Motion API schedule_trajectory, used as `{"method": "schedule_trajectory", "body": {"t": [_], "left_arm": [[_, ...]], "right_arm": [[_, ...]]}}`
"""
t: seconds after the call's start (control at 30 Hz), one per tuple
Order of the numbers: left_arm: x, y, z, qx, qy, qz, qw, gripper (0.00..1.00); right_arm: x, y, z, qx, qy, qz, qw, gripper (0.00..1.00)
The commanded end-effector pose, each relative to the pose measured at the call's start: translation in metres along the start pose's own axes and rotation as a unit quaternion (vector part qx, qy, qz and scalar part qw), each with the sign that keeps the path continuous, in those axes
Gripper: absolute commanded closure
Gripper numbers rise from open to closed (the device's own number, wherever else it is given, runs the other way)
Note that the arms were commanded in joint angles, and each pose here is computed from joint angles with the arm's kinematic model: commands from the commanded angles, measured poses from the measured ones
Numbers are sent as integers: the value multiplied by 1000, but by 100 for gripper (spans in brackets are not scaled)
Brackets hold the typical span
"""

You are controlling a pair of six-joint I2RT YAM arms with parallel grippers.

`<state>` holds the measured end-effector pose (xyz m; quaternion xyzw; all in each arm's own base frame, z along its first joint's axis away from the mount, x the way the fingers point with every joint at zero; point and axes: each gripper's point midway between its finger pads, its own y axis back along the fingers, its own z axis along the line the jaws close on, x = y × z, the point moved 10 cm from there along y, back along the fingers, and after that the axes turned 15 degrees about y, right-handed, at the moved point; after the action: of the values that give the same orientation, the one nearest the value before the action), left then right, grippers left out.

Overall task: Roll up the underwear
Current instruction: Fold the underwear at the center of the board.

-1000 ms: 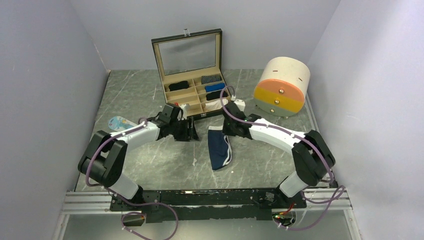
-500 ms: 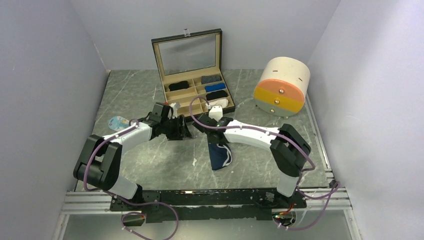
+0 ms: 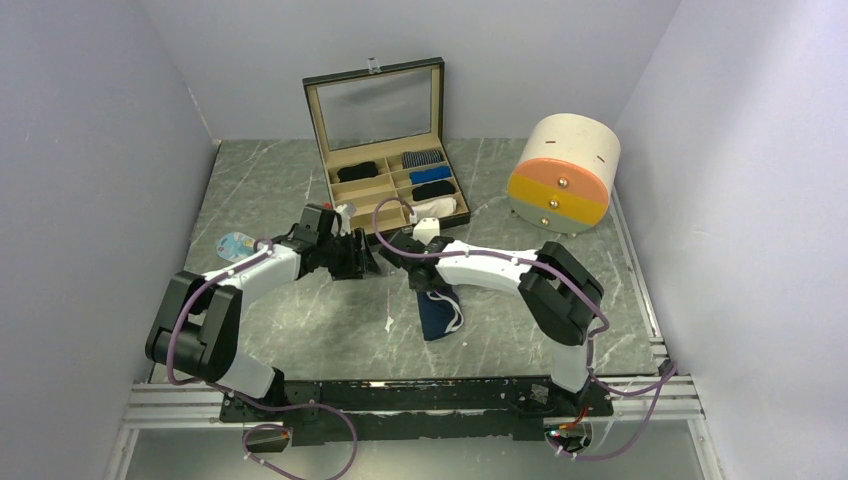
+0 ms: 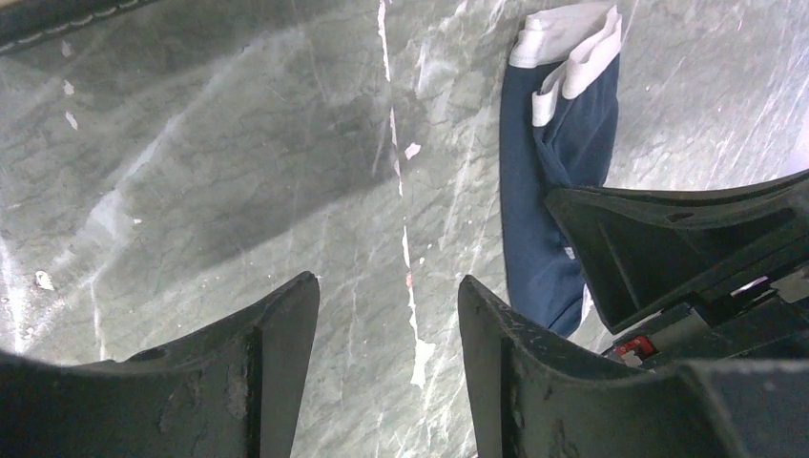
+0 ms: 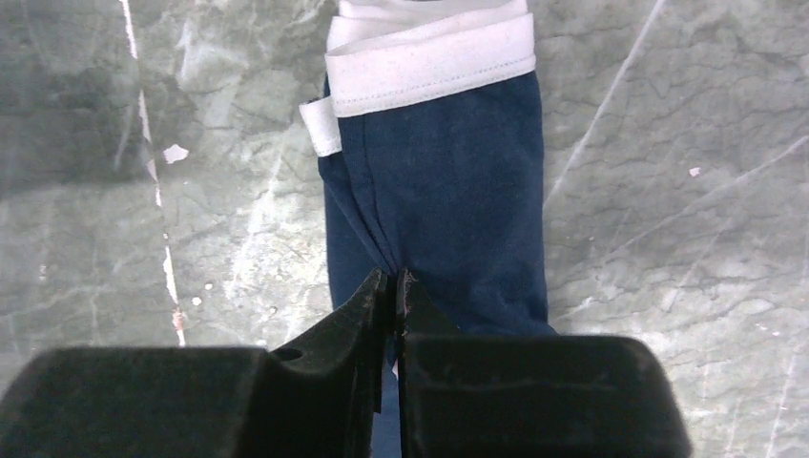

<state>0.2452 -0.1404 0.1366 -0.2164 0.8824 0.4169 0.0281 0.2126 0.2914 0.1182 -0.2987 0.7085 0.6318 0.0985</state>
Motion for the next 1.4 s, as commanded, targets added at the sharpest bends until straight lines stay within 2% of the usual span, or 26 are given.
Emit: {"method": "schedule_trajectory", "body": {"t": [0.0,0.3,0.5,0.8,1.37], "left_arm": [[0,7,-5,24,-8,-2,1000,40],[2,6,-5,31,-4,4,999,39],[1,8,-11,64,-11,5,998,38],[0,5,-11,68,-9,8,998,40],[1,5,-10,65,-10,13,998,41]], "right_arm": [[-13,0,8,-31,-43,-16,998,90],[-14,-14,-1,-36,-98,10,995,89],[-14,-11,-12,-41,-148,-5,988,89],[-11,1,-24,-37,-200,-36,978,89],[-21,-12,-10,-47,-221,-37,973,88]]}}
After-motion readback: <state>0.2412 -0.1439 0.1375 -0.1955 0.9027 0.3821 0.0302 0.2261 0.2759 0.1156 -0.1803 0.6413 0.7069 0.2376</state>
